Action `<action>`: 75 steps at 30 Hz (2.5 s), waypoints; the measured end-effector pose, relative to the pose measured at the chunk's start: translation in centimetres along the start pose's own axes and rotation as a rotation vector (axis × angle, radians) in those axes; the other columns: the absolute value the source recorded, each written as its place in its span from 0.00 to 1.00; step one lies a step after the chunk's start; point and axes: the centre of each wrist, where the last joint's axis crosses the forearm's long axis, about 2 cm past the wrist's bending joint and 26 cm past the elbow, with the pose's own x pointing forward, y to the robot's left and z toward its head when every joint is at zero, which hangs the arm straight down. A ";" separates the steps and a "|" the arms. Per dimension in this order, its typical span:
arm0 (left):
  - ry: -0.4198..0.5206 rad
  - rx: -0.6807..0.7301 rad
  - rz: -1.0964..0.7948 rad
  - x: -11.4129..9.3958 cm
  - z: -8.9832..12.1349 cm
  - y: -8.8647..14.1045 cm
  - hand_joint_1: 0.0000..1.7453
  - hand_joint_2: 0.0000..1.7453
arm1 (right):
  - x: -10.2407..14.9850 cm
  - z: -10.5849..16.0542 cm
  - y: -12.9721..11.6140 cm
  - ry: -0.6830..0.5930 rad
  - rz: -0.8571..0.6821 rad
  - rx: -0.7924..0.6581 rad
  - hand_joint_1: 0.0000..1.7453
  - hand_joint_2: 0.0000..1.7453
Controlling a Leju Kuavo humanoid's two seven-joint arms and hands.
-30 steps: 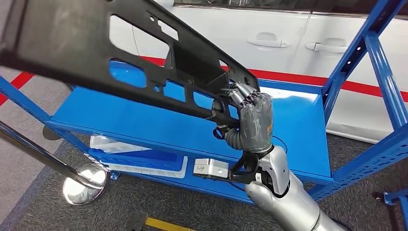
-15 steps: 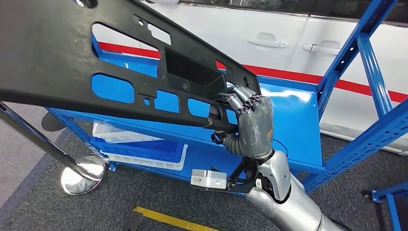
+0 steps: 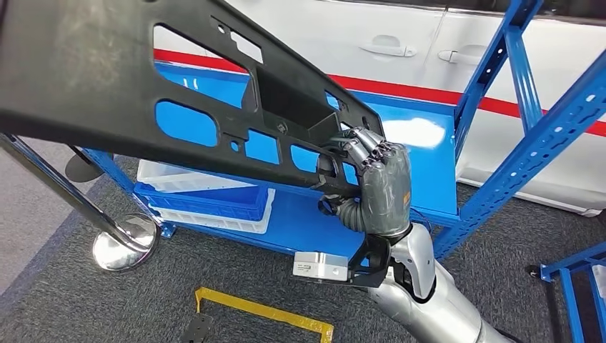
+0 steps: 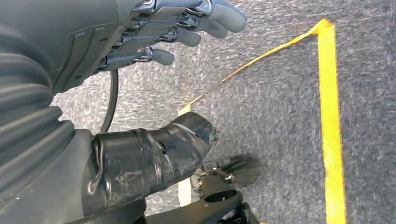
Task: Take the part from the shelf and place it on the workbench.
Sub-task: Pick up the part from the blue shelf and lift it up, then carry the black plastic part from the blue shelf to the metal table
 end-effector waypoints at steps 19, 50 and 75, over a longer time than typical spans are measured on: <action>0.005 -0.010 0.023 0.2 -0.1 -0.1 0.00 1.00 | 0.0 0.0 0.0 0.015 -0.054 0.026 1.00 1.00; 0.032 -0.010 0.044 -0.1 0.1 -0.1 0.00 1.00 | -0.1 -0.1 0.0 0.028 -0.115 0.059 1.00 1.00; 0.036 -0.011 0.046 -0.1 0.1 -0.2 0.00 1.00 | -0.1 -0.2 -0.1 0.023 -0.119 0.062 1.00 1.00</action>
